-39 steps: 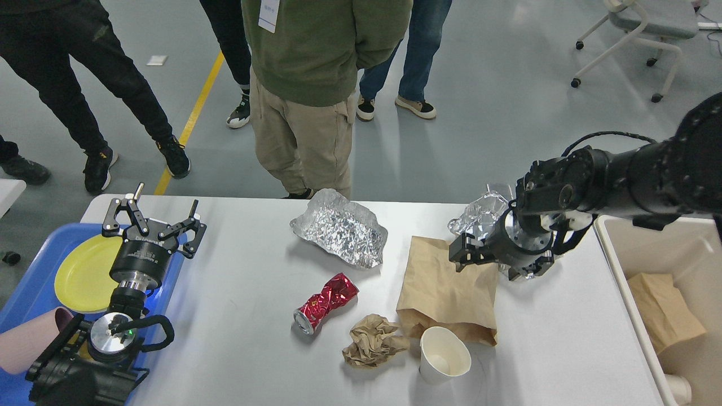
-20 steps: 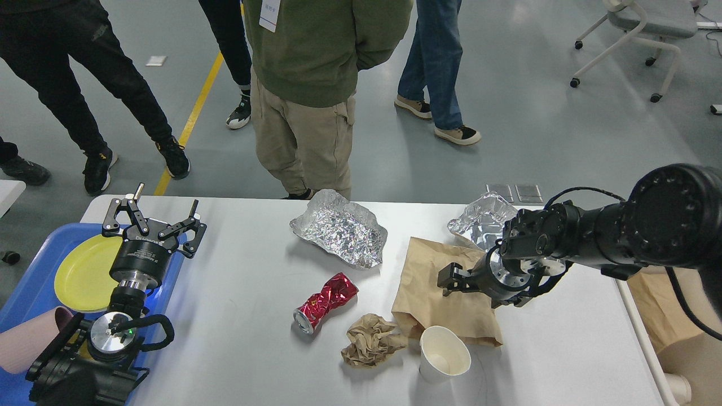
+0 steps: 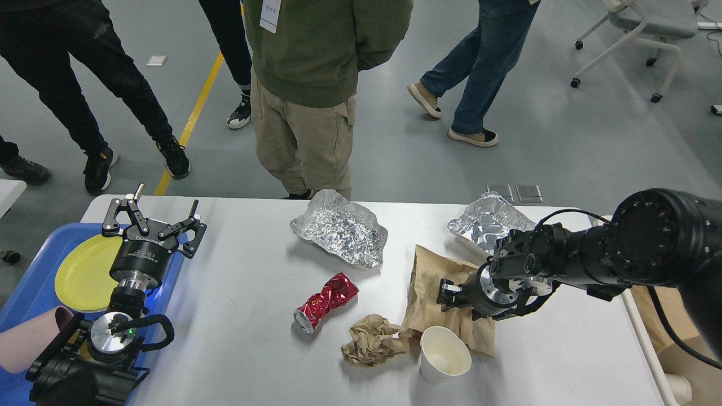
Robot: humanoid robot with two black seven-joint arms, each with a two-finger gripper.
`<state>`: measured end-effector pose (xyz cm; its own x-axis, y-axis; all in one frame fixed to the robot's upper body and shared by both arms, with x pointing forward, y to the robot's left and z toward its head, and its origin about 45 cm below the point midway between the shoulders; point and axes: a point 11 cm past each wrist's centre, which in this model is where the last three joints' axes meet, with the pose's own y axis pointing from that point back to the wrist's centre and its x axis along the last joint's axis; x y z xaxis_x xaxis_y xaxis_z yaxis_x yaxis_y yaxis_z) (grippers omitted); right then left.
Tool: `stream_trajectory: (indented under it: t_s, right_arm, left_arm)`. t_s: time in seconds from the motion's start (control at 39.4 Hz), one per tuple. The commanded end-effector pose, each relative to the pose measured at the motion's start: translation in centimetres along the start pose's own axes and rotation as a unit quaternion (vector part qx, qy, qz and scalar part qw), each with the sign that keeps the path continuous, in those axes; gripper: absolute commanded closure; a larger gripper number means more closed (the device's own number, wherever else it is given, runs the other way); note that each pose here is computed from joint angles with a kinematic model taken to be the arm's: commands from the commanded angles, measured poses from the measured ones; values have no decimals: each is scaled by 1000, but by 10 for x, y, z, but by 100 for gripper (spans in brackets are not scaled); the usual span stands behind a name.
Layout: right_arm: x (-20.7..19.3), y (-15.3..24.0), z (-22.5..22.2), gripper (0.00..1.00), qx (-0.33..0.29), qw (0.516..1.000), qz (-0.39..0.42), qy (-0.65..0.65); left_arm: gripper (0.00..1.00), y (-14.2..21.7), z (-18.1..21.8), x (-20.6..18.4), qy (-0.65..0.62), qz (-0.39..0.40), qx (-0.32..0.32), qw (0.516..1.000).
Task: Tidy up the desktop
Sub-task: 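Grasp the brown paper bag with the right gripper, then carry the brown paper bag into the beige bin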
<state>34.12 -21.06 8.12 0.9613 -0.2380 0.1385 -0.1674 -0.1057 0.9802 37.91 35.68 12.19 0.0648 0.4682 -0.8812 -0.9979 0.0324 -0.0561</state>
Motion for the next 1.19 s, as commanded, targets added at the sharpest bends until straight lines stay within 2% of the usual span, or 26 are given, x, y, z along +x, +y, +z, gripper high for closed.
stream_trajectory:
  t_s: [0.0, 0.08, 0.36, 0.61, 0.91, 1.17]
  right_arm:
    - [-2, -1, 1, 94, -1, 1000, 0, 0]
    - [-2, -4, 3, 100, -4, 1000, 7, -3]
    - [-4, -3, 4, 100, -10, 1000, 4, -2]
    - [4, 17, 0, 100, -7, 1000, 0, 0]
    - [32, 86, -25, 100, 6, 1000, -15, -1]
    - [60, 207, -47, 100, -21, 999, 18, 47]
  left_arm:
    - [4, 0, 0, 0, 0, 0, 0, 1000]
    - [4, 0, 0, 0, 0, 0, 0, 1000]
    - [4, 0, 0, 0, 0, -1, 0, 1000]
    - [4, 0, 0, 0, 0, -1, 0, 1000]
    - [4, 0, 0, 0, 0, -1, 0, 1000]
    - [4, 0, 1, 0, -1, -1, 0, 1000]
